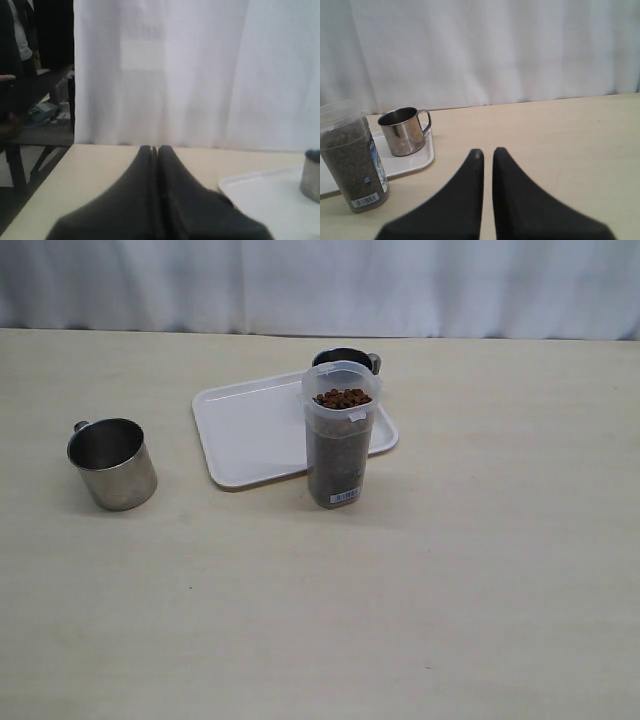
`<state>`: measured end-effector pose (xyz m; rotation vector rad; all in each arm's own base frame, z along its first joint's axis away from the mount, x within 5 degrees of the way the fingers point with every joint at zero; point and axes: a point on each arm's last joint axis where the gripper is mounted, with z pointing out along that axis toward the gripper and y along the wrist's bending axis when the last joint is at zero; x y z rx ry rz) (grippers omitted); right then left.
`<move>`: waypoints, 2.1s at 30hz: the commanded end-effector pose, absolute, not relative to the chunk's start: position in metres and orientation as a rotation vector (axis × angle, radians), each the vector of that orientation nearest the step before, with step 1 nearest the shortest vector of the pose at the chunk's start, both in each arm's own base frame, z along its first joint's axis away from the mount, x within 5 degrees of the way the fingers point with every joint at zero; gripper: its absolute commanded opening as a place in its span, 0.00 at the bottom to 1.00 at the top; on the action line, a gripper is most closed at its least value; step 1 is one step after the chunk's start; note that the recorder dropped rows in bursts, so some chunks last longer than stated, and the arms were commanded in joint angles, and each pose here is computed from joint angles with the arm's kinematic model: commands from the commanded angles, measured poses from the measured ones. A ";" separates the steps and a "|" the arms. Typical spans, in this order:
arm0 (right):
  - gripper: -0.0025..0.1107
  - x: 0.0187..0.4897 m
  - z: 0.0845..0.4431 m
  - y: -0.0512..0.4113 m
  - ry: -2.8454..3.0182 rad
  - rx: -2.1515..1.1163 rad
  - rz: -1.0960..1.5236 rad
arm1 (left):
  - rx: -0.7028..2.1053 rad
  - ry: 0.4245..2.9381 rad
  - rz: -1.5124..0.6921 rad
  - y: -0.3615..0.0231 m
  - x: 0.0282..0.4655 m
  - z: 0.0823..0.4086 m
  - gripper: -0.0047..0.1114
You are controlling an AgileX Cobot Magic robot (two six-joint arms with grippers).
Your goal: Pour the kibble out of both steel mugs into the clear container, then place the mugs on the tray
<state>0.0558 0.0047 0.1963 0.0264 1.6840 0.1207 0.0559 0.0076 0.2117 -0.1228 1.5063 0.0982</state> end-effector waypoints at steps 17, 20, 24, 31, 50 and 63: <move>0.07 0.056 0.194 0.005 1.691 0.028 0.129 | -0.281 1.796 -0.043 0.011 0.086 0.190 0.04; 0.07 0.056 0.194 0.005 1.691 0.028 0.129 | -0.268 1.888 -0.038 0.010 0.100 0.181 0.04; 0.07 0.056 0.194 0.005 1.691 0.028 0.129 | -0.189 1.993 -0.008 0.007 0.117 0.167 0.04; 0.07 0.056 0.194 0.005 1.691 0.028 0.129 | 0.200 2.131 0.052 -0.009 0.152 0.138 0.04; 0.07 0.056 0.194 0.005 1.691 0.028 0.129 | 0.363 2.013 0.222 -0.008 0.193 0.089 0.61; 0.07 0.056 0.194 0.005 1.691 0.028 0.129 | 0.356 1.935 0.143 -0.016 0.233 0.097 0.67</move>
